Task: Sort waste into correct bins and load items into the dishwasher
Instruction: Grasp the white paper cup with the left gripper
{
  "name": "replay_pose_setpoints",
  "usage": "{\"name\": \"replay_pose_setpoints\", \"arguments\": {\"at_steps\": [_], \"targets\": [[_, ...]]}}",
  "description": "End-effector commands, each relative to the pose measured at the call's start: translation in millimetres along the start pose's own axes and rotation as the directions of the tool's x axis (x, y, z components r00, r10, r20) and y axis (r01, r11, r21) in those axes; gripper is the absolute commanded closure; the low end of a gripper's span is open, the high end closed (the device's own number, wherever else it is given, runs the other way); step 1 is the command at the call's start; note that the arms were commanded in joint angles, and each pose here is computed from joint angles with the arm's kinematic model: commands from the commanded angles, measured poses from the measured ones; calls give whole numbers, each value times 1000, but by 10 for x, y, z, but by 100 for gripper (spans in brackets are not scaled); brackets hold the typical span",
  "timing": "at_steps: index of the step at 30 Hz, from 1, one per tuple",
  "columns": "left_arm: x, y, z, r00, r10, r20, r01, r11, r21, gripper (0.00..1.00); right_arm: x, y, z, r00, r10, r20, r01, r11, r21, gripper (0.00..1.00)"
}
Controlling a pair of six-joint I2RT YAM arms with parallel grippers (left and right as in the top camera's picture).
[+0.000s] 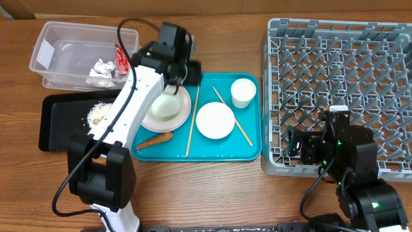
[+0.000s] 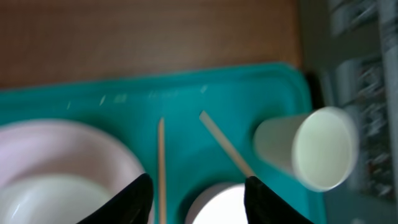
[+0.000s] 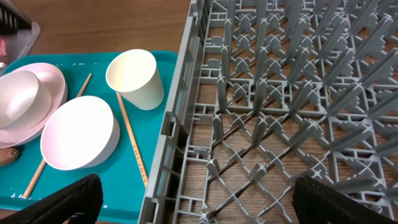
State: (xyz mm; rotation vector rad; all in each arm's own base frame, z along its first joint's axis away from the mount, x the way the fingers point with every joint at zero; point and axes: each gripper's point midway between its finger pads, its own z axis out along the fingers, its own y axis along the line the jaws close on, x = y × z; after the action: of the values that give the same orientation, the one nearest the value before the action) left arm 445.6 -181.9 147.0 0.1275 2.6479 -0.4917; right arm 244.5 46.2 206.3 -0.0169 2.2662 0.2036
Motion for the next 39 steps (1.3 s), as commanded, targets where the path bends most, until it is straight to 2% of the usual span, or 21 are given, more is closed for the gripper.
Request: {"name": "replay_pose_setpoints", "arguments": {"at_steps": [1, 6, 9, 12, 22, 26, 27, 29, 32, 39], "targets": [[-204, -395, -39, 998, 6, 70, -16, 991, 134, 48, -114, 43, -75, 999, -1, 34, 2, 1000, -13, 0], [-260, -687, 118, 992, 53, 117, -73, 982, 175, 46, -115, 43, -76, 999, -1, 34, 2, 1000, -13, 0], [-196, -866, 291, 991, 73, 111, -94, 976, 196, 40, -115, 43, -75, 999, -1, 34, 2, 1000, -13, 0], [-84, -1012, 482, 991, 102, 90, -119, 970, 210, 39, -114, 43, -75, 999, 2, 34, -1, 1000, -13, 0], [318, -1023, 980, 991, 126, -37, -117, 975, 187, 48, -114, 43, -75, 999, 2, 34, -1, 1000, -13, 0], [370, -878, 1017, 991, 118, -59, -111, 987, 115, 50, -115, 43, -75, 999, 2, 34, -1, 1000, -13, 0], [381, -861, 1018, 991, 117, -63, -110, 988, 107, 52, -115, 43, -75, 999, 2, 34, -1, 1000, -13, 0], [416, -837, 1017, 990, 115, -78, -107, 989, 98, 66, -114, 43, -75, 999, 2, 34, -1, 1000, -13, 0], [430, -832, 1014, 990, 113, -85, -105, 990, 97, 96, -113, 43, -75, 999, 2, 34, -1, 1000, -13, 0], [330, -750, 848, 994, 77, -78, -68, 992, 109, 96, -107, 33, -75, 1000, 2, 31, -2, 1000, -8, 0]]}}
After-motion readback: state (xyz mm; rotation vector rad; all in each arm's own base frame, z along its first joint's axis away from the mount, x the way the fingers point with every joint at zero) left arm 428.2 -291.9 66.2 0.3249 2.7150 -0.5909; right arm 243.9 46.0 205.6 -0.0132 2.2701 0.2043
